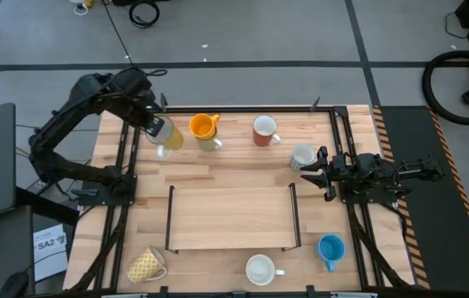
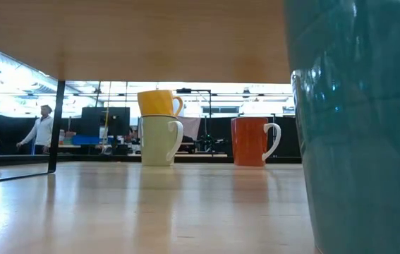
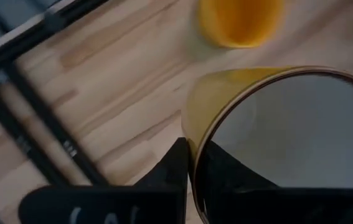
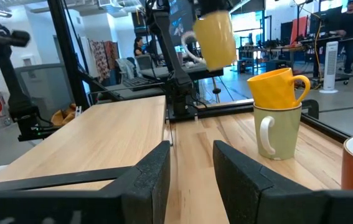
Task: Place coffee mugs
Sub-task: Put the light yellow mug on the shelf
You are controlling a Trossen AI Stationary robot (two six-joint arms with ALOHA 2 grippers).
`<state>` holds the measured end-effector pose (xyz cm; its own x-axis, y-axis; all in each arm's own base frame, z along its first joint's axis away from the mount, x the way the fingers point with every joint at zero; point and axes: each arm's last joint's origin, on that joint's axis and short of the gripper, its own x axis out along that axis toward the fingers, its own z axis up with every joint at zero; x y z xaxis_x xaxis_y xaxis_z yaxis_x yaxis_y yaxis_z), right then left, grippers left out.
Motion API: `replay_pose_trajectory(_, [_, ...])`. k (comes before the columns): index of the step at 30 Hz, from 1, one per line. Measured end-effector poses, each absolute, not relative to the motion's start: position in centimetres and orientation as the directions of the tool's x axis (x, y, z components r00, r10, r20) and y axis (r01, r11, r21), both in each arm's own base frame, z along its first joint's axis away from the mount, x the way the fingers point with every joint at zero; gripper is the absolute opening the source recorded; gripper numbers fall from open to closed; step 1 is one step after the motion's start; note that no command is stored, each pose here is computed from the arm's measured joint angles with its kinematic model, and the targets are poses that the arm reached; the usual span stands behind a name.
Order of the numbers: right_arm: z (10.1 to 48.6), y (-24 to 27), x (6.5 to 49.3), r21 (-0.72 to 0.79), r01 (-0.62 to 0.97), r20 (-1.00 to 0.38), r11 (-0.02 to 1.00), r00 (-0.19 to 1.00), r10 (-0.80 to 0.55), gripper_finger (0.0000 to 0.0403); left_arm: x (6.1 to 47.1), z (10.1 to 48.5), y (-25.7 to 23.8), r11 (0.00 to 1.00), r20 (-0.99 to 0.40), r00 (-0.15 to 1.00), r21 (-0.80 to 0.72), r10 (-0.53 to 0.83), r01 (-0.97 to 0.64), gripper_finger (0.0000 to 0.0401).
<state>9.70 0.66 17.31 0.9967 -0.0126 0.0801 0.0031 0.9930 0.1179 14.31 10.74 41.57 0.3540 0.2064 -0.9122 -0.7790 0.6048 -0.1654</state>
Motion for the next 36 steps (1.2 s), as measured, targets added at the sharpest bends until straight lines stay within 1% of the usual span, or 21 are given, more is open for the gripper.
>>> replay_pose_trajectory(4, [17.3,0.7,9.7,0.118,0.003,0.080,0.993,0.997,-0.013,0.0128,14.8,44.1,8.9,0.675,-0.854,0.486,-0.248,0.187,-0.695,0.0029])
replay_pose_trajectory(8, [17.3,0.7,9.7,0.118,0.003,0.080,0.993,0.997,-0.013,0.0128,15.4,45.6,6.8,0.721,-0.814,0.564,-0.305,0.141,-0.622,0.0029])
replay_pose_trajectory(10, [17.3,0.7,9.7,0.118,0.003,0.080,0.993,0.997,-0.013,0.0128,15.7,45.9,5.7,0.741,-0.803,0.585,-0.326,0.110,-0.587,0.0029])
replay_pose_trajectory(14, [17.3,0.7,9.7,0.118,0.003,0.080,0.993,0.997,-0.013,0.0128,16.5,45.9,3.9,0.784,-0.807,0.589,-0.340,0.040,-0.520,0.0029])
replay_pose_trajectory(20, [17.3,0.7,9.7,0.118,0.003,0.080,0.993,0.997,-0.013,0.0128,19.1,44.9,1.6,0.842,-0.839,0.542,-0.320,-0.040,-0.433,0.0029])
replay_pose_trajectory(26, [17.3,0.7,9.7,0.118,0.004,0.078,0.993,0.997,-0.013,0.0128,22.5,43.0,-0.1,0.897,-0.893,0.442,-0.259,-0.082,-0.358,0.0029])
replay_pose_trajectory(29, [17.3,0.7,9.7,0.118,0.004,0.079,0.993,0.997,-0.013,0.0128,23.9,41.8,-0.8,0.932,-0.925,0.374,-0.198,-0.075,-0.304,0.0029])
replay_pose_trajectory(32, [17.3,0.7,9.7,0.118,0.004,0.079,0.993,0.997,-0.013,0.0128,25.1,40.6,-1.2,0.954,-0.955,0.295,-0.122,-0.037,-0.275,0.0029])
replay_pose_trajectory(36, [17.3,0.7,9.7,0.118,0.003,0.078,0.993,0.997,-0.013,0.0128,26.4,39.6,-1.8,0.971,-0.964,0.266,-0.070,-0.007,-0.228,0.0029])
